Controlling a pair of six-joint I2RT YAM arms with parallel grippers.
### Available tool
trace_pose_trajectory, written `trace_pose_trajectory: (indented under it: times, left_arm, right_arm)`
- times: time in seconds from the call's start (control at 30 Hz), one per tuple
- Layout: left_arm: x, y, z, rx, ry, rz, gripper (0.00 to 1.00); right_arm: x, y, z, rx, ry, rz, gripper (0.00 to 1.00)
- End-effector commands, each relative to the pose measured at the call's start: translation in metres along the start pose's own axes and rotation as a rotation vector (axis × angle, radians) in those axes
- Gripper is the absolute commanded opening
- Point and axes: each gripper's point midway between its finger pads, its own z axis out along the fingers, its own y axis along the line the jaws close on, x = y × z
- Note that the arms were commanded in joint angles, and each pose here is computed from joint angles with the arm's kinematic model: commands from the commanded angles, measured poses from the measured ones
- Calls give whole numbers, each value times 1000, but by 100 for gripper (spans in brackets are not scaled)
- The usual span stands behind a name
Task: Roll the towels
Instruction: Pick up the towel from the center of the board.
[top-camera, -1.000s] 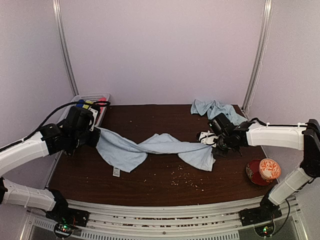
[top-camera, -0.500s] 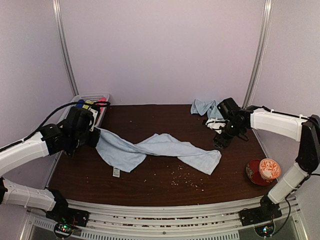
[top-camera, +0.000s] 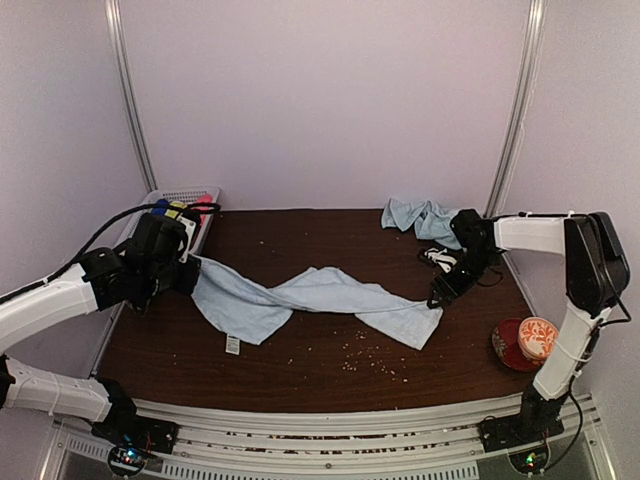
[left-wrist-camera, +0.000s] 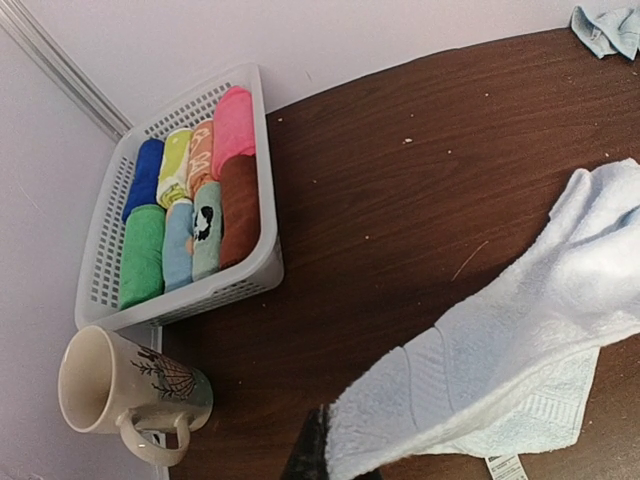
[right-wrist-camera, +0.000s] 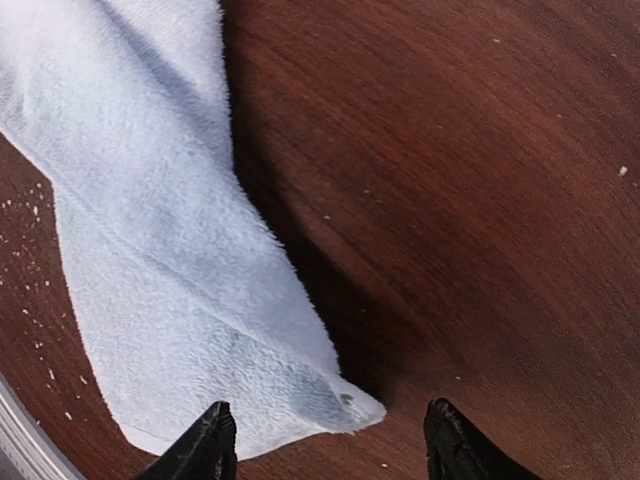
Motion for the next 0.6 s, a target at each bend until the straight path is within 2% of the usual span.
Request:
trace_pose_trajectory:
  times: [0.0, 0.27, 0.57]
  left_arm:
    - [-10, 2, -2, 5, -39, -35, 0]
    - [-9, -1, 0, 14, -35, -32, 0]
    - [-9, 1, 2, 19, -31, -40, 0]
  right_arm:
    - [-5, 19, 6, -148, -3, -30, 65]
    - [-11, 9, 14, -117, -3, -68, 74]
    - [-12, 28, 12, -261, 25, -207, 69]
